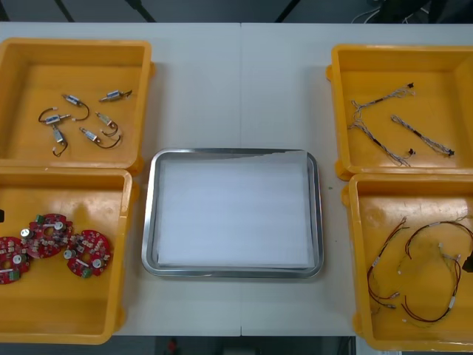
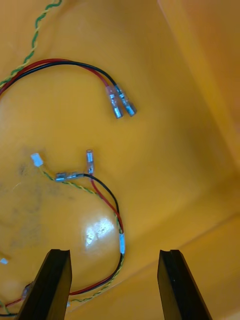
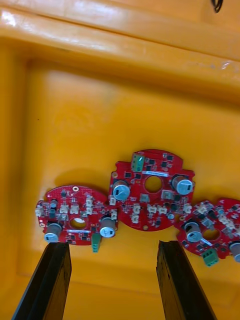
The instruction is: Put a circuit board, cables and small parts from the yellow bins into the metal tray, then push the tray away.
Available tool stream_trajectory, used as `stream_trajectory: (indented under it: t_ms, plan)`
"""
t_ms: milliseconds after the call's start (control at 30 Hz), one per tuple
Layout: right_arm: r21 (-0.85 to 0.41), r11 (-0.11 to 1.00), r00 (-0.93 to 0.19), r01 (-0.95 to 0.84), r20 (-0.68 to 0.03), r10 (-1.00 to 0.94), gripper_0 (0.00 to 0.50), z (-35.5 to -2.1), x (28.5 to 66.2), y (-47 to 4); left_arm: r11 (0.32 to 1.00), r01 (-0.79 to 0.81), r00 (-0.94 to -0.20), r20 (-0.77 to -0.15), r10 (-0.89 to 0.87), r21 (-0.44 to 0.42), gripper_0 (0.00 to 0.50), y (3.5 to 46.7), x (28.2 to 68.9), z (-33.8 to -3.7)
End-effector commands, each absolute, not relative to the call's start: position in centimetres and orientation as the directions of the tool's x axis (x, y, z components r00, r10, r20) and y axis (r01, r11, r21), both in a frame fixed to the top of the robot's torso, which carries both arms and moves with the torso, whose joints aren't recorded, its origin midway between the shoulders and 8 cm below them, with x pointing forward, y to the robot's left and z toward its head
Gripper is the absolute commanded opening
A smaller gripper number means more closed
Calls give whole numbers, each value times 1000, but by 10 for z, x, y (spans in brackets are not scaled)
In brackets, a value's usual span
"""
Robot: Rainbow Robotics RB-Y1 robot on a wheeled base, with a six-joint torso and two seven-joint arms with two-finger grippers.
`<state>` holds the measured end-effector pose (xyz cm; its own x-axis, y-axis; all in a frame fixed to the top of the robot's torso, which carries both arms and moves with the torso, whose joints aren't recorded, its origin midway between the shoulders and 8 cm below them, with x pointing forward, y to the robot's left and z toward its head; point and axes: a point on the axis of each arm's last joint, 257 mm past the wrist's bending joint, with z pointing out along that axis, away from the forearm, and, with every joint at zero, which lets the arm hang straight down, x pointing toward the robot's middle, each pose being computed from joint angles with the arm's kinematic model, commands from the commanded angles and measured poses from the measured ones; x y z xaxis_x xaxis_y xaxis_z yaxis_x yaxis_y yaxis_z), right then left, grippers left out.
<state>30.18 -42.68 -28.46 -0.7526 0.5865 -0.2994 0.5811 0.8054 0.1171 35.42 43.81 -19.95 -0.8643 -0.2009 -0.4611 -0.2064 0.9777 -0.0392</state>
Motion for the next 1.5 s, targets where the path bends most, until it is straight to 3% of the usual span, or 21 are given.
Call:
stream_trajectory:
  t_ms: [33,500,867,1500]
  plan:
    - [120,826,-768,550,-316,557,500,-287,299,-424,990,-143,-871,-476,-126,0,500,441,350,-202]
    - [119,854,-801,506,-301,517,500,-315,280,-421,989,-151,-887,-442,-134,2,500,441,332,-240]
    - [129,866,-825,482,-266,499,500,-341,273,-418,989,-142,-868,-474,-149,-51,500,438,343,-273]
    - [110,862,-823,495,-258,506,500,-368,264,-404,998,-55,-901,-431,-43,16,500,440,327,-293]
